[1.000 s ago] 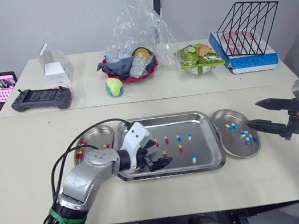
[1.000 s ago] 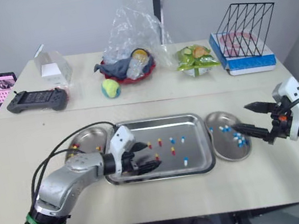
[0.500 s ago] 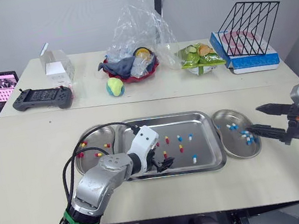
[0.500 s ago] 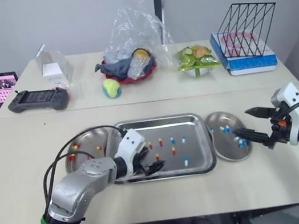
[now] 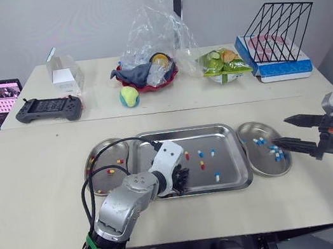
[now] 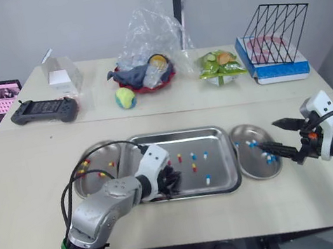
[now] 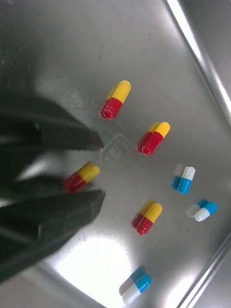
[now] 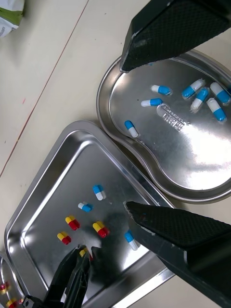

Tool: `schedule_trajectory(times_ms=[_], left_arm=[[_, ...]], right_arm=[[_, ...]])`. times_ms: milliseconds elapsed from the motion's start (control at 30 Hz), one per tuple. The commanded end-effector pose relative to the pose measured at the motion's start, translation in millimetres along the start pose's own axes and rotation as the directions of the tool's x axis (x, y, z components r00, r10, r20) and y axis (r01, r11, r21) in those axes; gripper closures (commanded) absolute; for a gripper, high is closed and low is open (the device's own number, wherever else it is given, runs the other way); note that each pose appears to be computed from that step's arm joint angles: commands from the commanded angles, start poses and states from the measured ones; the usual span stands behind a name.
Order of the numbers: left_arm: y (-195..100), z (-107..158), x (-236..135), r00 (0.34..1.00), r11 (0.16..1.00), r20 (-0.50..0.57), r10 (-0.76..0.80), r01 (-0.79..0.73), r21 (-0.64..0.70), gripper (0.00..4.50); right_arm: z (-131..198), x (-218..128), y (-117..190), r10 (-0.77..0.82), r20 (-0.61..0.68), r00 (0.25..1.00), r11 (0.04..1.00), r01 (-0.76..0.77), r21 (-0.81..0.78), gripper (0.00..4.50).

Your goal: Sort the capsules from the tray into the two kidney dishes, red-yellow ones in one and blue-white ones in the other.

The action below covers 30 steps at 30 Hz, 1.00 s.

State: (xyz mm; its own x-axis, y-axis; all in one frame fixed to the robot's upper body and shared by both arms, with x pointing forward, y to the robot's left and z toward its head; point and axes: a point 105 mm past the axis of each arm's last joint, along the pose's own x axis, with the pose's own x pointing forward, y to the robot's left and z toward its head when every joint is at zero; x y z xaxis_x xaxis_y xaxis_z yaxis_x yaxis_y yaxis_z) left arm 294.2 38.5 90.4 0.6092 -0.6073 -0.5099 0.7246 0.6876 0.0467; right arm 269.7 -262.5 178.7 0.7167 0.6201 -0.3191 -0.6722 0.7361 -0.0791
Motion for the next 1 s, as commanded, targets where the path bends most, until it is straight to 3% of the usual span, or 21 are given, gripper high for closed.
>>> schedule_trajectory(times_ms=[33,233,367,567,700,867,1000], left_arm=[[-0.5,-2.1,1.2,1.000,1.000,-0.019,-0.002,0.003,0.027,4.47],[7.2,6.6,-10.7,1.000,0.998,0.007,-0.024,0.023,0.058,4.47],[0.9,26.3,-25.2,0.977,0.982,0.124,-0.173,0.163,0.091,4.47],[27.4,35.0,-68.4,0.946,0.967,0.201,-0.255,0.254,0.033,4.47],[76.4,46.7,-98.5,0.953,0.990,0.279,-0.122,0.135,-0.030,4.47],[140.6,24.9,-131.2,0.979,0.996,0.181,0.091,-0.093,0.000,4.47],[160.7,8.6,-143.0,0.982,0.989,0.125,0.144,-0.145,0.000,4.47]], right_arm=[[12.7,-1.8,-1.9,-0.016,0.039,0.999,0.999,0.018,-0.044,0.00],[12.7,3.3,-3.9,-0.022,0.052,0.998,0.999,0.024,-0.048,0.00],[12.3,7.8,-4.5,-0.019,0.060,0.998,0.998,0.022,-0.051,0.00],[14.8,10.8,-7.0,-0.014,0.072,0.997,0.998,0.018,-0.064,0.00],[14.5,11.9,-9.2,-0.011,0.067,0.998,0.997,0.016,-0.075,0.00],[16.8,16.9,-11.5,0.009,0.068,0.998,0.997,-0.003,-0.083,0.00],[19.4,19.8,-14.2,0.014,0.071,0.997,0.996,-0.007,-0.089,0.00]])
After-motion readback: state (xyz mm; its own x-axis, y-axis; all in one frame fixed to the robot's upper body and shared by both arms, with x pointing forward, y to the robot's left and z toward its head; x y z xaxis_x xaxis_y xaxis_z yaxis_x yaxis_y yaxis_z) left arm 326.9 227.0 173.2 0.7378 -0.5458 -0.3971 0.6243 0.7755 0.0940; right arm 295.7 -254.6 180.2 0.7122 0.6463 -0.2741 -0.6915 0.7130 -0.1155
